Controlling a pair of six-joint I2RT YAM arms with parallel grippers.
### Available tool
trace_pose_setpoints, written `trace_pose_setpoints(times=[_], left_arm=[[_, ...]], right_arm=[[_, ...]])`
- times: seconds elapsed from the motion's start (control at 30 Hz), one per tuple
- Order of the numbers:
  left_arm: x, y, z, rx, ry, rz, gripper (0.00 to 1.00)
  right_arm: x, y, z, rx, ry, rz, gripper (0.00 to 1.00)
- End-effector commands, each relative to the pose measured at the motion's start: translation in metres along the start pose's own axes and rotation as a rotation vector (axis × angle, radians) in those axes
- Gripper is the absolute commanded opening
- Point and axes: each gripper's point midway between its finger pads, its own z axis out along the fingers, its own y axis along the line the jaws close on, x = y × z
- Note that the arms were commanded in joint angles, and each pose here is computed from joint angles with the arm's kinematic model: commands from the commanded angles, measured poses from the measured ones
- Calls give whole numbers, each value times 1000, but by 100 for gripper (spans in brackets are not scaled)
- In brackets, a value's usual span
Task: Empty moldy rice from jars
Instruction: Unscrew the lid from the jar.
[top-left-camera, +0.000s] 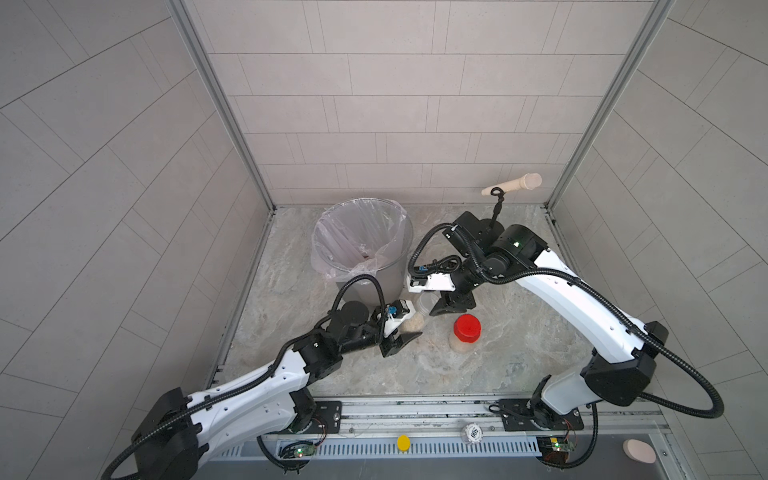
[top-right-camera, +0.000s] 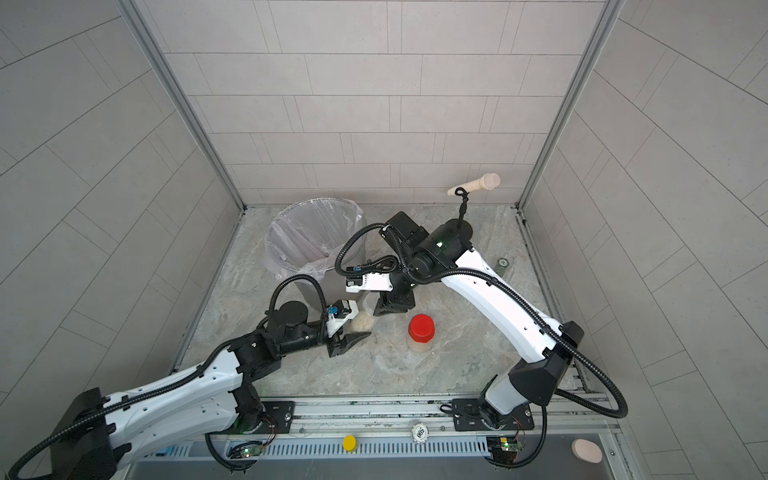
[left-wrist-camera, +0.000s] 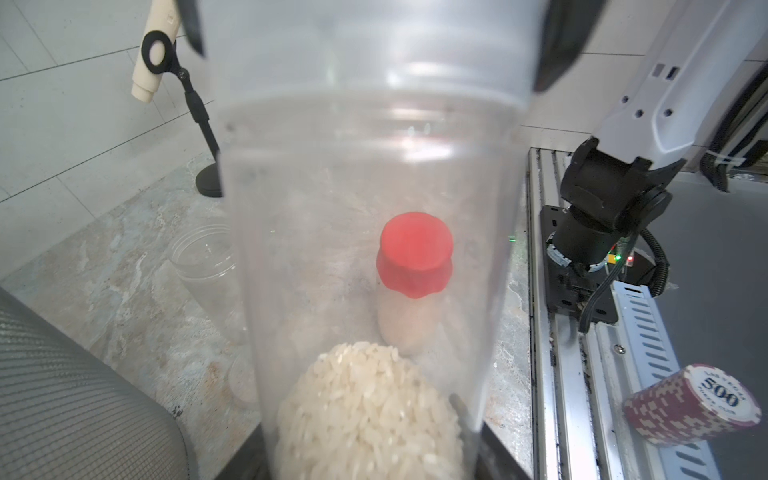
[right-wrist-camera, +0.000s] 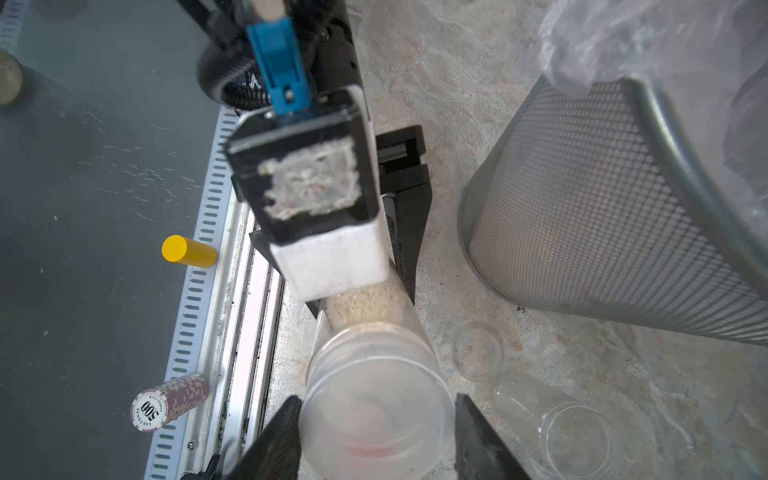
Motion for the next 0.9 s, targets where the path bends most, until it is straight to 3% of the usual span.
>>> trace_pose_setpoints(times=[0.0, 0.47, 0.87], left_arm=[[25, -3, -2, 10, 92, -32, 10], [6, -2, -6, 4, 51, -16, 10], [-17, -4, -13, 15, -17, 2, 11]], right_arm=[[-9, 9, -28, 52, -66, -117, 16], [6, 20, -22, 32, -56, -105, 24], [11, 22, -8, 42, -112, -50, 54]])
